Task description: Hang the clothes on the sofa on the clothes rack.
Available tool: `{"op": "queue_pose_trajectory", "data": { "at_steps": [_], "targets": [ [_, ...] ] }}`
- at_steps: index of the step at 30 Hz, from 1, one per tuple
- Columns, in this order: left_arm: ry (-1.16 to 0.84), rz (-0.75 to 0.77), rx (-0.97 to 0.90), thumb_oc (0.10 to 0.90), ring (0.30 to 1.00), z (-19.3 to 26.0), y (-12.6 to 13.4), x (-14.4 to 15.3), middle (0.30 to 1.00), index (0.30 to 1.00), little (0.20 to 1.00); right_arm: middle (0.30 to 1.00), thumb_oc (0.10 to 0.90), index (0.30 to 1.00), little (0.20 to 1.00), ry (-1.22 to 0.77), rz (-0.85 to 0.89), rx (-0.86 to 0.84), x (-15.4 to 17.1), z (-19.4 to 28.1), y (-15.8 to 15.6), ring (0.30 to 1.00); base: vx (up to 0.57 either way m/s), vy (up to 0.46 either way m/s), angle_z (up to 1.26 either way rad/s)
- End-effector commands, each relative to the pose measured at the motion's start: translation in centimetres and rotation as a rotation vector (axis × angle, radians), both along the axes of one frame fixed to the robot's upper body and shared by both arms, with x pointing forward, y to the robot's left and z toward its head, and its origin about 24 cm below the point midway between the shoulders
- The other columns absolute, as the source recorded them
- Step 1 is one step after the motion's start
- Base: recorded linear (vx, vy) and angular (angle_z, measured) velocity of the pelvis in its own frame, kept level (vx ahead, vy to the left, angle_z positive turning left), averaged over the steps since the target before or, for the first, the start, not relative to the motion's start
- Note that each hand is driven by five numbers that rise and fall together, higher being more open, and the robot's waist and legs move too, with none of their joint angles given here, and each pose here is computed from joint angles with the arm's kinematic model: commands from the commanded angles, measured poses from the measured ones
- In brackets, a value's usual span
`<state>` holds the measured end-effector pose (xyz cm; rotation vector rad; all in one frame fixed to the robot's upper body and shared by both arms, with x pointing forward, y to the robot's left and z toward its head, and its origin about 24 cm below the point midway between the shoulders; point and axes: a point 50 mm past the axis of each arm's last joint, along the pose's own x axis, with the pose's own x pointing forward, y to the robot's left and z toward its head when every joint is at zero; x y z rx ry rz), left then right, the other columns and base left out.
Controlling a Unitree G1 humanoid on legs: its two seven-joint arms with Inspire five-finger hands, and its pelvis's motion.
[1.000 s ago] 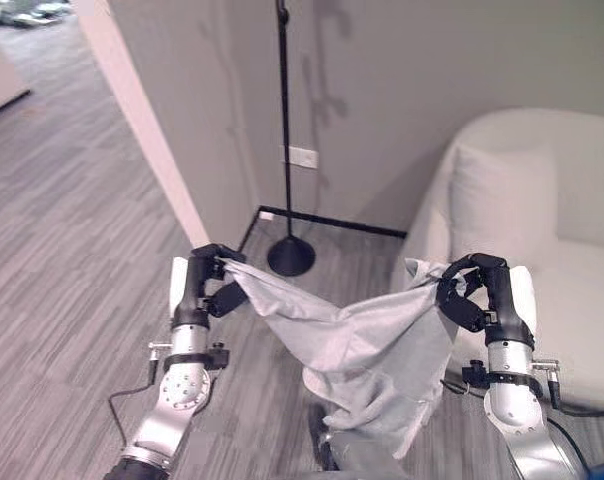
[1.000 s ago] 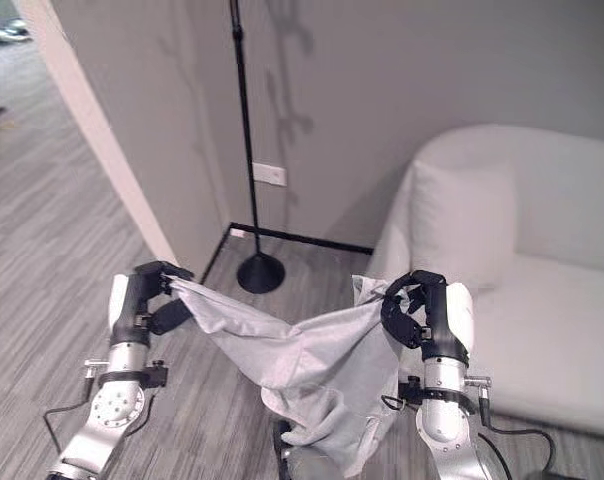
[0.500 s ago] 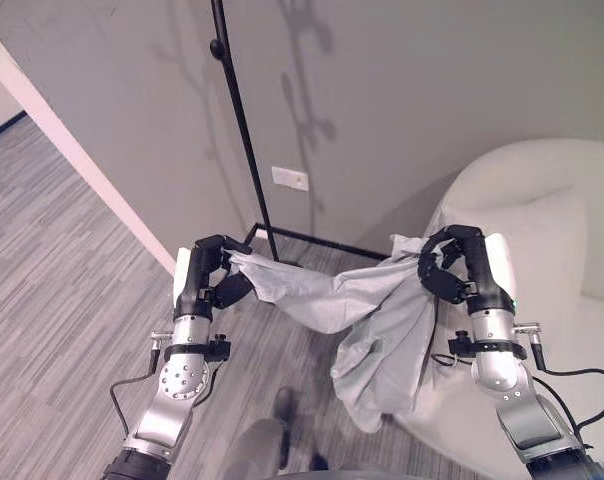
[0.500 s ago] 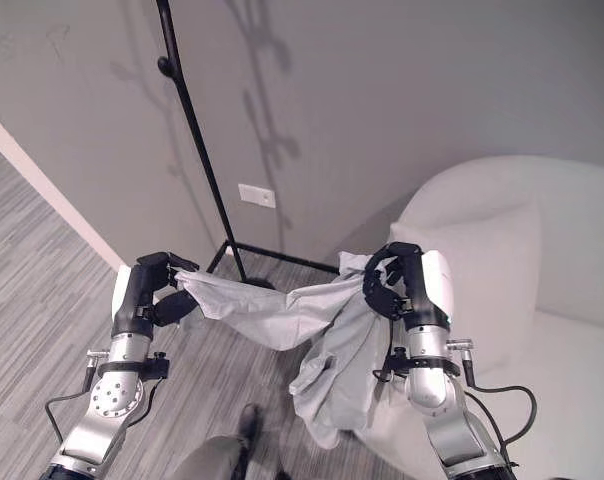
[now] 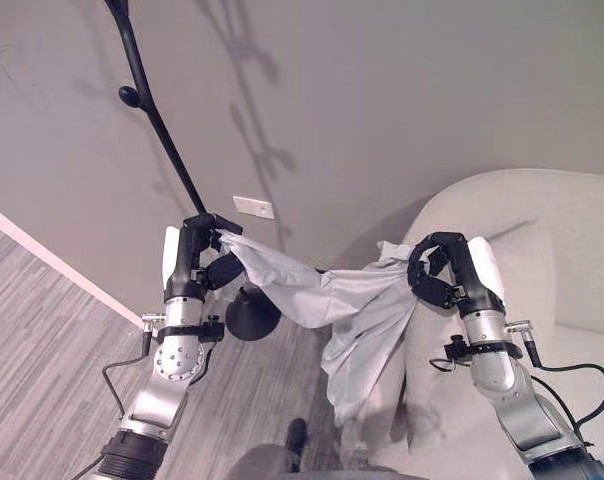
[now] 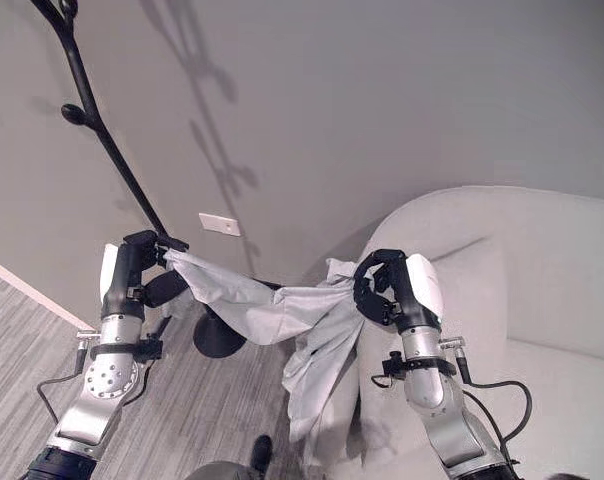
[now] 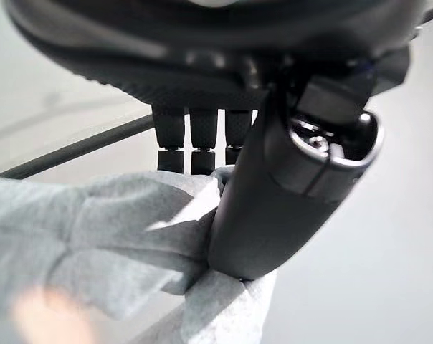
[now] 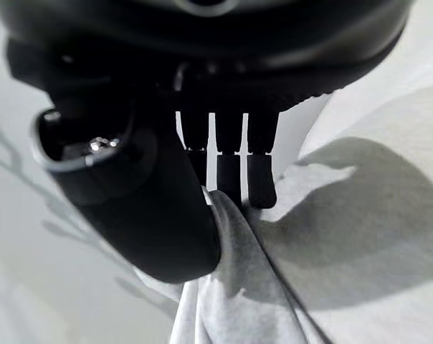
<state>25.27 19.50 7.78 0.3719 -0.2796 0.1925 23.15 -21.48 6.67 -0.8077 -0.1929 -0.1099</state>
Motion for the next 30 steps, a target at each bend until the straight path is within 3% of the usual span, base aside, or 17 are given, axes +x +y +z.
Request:
{"op": "queue_pose_trajectory", "data": {
  "at_steps": [1,3,11,19,30],
  "targets": [
    [-0.206,-0.067,0.161,0.4,0.3,4.1,0.1,-0.1,0.3,0.3,0.3,0.3,0.4,0.3,0.3,-0.294,0.013,-0.103,2.0,5.2,-0.2,0.3,0.0,-0.074,0.47],
    [-0.212,0.004,0.083,0.4,0.3,3.5,0.9,-0.9,0.3,0.3,0.3,0.3,0.4,0.3,0.3,-0.3,0.033,-0.021,0.5,5.3,-0.2,0.3,0.0,-0.096,0.9],
    [-0.149,-0.127,-0.006,0.4,0.3,2.8,-0.5,-1.6,0.3,0.3,0.3,0.3,0.4,0.3,0.3,-0.284,0.044,0.024,0.5,5.7,-0.9,0.3,-0.04,0.017,0.67],
    [-0.191,-0.159,-0.034,0.4,0.3,3.7,-1.0,-1.7,0.3,0.3,0.3,0.3,0.4,0.3,0.3,-0.304,0.051,0.082,1.0,6.0,-0.6,0.3,0.01,0.159,-0.23],
    [-0.16,-0.179,-0.024,0.4,0.3,2.6,-2.1,-1.3,0.3,0.3,0.3,0.3,0.4,0.3,0.3,-0.329,-0.041,0.137,0.6,5.5,-0.7,0.3,0.11,0.755,0.16]
  ]
}}
